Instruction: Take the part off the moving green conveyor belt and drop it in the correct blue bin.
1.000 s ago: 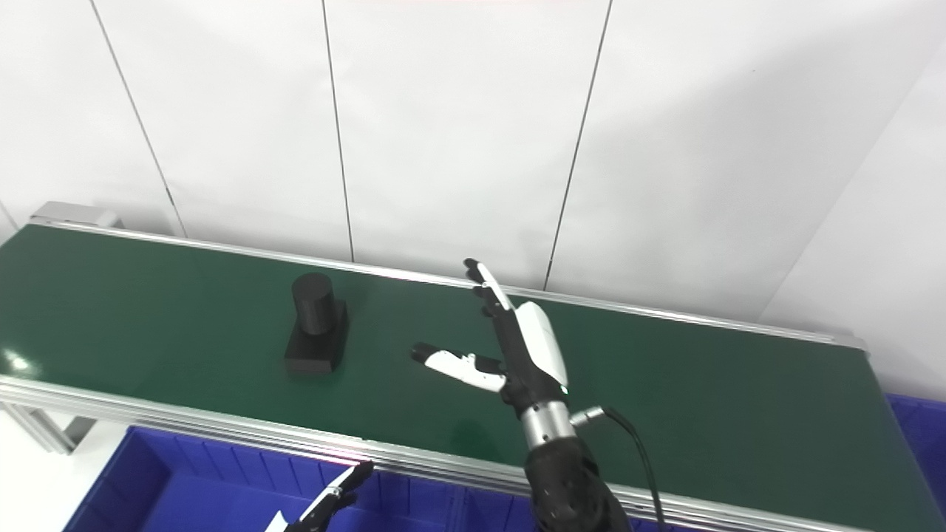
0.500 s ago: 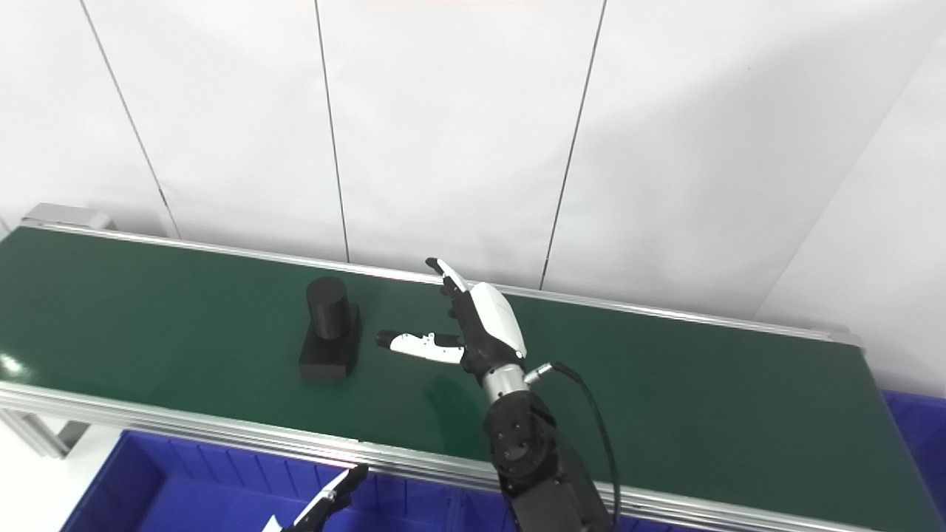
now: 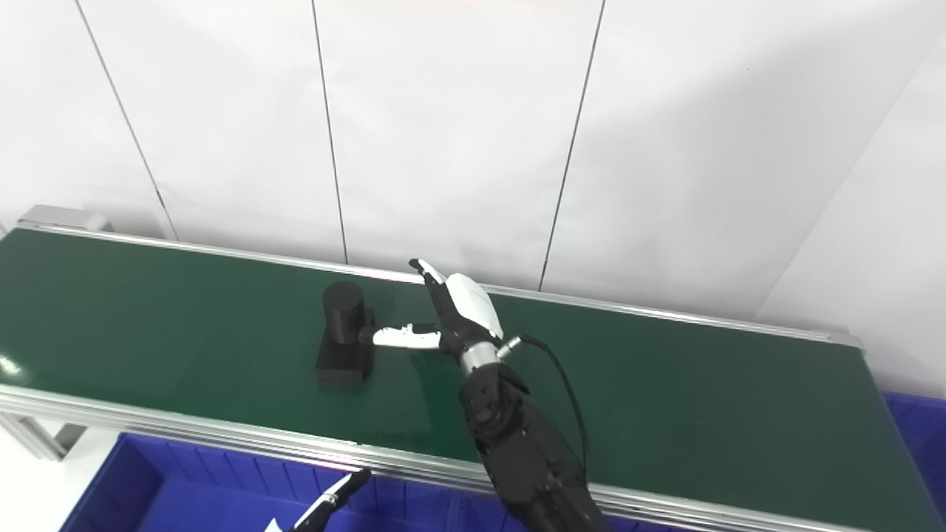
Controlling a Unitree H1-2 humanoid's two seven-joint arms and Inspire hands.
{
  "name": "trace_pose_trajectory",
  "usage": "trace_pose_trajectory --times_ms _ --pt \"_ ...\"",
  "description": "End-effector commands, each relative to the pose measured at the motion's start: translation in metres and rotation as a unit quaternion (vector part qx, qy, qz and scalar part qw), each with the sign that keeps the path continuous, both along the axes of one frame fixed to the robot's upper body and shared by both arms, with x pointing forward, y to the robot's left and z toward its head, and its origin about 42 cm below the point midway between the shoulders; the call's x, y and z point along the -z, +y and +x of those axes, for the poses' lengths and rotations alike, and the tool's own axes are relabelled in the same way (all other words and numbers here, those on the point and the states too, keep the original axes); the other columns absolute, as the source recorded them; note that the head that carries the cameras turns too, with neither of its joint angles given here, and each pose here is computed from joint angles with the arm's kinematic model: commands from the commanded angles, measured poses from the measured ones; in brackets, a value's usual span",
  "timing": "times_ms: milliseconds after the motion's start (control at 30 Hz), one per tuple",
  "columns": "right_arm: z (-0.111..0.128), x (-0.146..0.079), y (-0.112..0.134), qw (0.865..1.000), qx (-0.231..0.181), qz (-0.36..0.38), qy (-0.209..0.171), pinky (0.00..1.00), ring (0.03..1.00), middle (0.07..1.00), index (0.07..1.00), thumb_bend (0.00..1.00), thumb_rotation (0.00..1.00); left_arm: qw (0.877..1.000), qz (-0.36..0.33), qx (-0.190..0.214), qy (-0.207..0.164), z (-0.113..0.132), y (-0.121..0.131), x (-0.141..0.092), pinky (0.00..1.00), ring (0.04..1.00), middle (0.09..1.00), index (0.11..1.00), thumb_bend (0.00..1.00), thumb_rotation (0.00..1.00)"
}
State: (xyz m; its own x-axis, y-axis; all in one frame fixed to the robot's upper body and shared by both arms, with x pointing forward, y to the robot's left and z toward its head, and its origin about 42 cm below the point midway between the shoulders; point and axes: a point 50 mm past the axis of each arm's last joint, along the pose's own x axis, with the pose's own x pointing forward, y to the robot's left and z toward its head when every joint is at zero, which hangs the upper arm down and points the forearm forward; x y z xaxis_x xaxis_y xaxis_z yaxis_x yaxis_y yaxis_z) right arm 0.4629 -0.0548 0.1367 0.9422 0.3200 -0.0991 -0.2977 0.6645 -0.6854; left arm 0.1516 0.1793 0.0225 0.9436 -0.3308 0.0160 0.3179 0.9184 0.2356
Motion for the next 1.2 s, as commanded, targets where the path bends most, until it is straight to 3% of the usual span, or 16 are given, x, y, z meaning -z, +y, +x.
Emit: trace_pose_trajectory --times_ms 0,367,667,800,933,1067,1100,1167 --pt "0.014 -0.035 0.022 0.998 -0.029 0.025 -0.058 0.75 0.870 0.919 0.940 1.00 0.53 0.999 -0.020 0.007 -0.024 -0.002 -0.002 -0.009 0.96 0.955 0.934 0.907 0.79 0.97" --pt "0.027 -0.037 0.039 0.998 -0.037 0.007 -0.054 0.82 0.889 0.934 0.944 1.00 0.52 1.000 -0.011 0.003 -0.027 -0.009 -0.002 -0.009 0.92 0.932 0.924 0.904 0.81 0.97" --pt "0.028 -0.031 0.050 0.998 -0.046 -0.004 -0.047 0.81 0.894 0.940 0.940 1.00 0.51 1.000 -0.012 0.000 -0.025 -0.017 -0.001 -0.011 0.89 0.929 0.922 0.899 0.83 0.96" --pt "0.026 -0.025 0.053 0.998 -0.052 0.002 -0.039 0.80 0.867 0.902 0.927 1.00 0.46 1.000 -0.013 -0.004 -0.025 -0.019 0.000 -0.012 0.92 0.943 0.932 0.906 0.81 0.96" --pt "0.022 -0.016 0.053 0.998 -0.043 0.029 -0.034 0.76 0.829 0.870 0.876 0.98 0.34 1.000 -0.013 -0.002 -0.026 -0.021 0.001 -0.014 0.92 0.949 0.937 0.909 0.80 0.96" --pt "0.018 -0.008 0.051 0.997 -0.027 0.067 -0.015 0.61 0.697 0.780 0.797 0.89 0.15 0.999 -0.004 -0.003 -0.033 -0.023 0.002 -0.015 0.90 0.938 0.934 0.911 0.79 0.98" --pt "0.017 -0.005 0.051 0.996 -0.020 0.084 -0.006 0.58 0.645 0.754 0.762 0.84 0.06 0.999 -0.004 -0.004 -0.033 -0.023 0.002 -0.015 0.90 0.940 0.934 0.910 0.79 0.98" --pt "0.015 -0.001 0.050 0.995 -0.007 0.102 0.005 0.57 0.517 0.687 0.692 0.61 0.01 0.999 -0.005 -0.005 -0.032 -0.024 0.003 -0.015 0.90 0.942 0.934 0.910 0.79 0.97"
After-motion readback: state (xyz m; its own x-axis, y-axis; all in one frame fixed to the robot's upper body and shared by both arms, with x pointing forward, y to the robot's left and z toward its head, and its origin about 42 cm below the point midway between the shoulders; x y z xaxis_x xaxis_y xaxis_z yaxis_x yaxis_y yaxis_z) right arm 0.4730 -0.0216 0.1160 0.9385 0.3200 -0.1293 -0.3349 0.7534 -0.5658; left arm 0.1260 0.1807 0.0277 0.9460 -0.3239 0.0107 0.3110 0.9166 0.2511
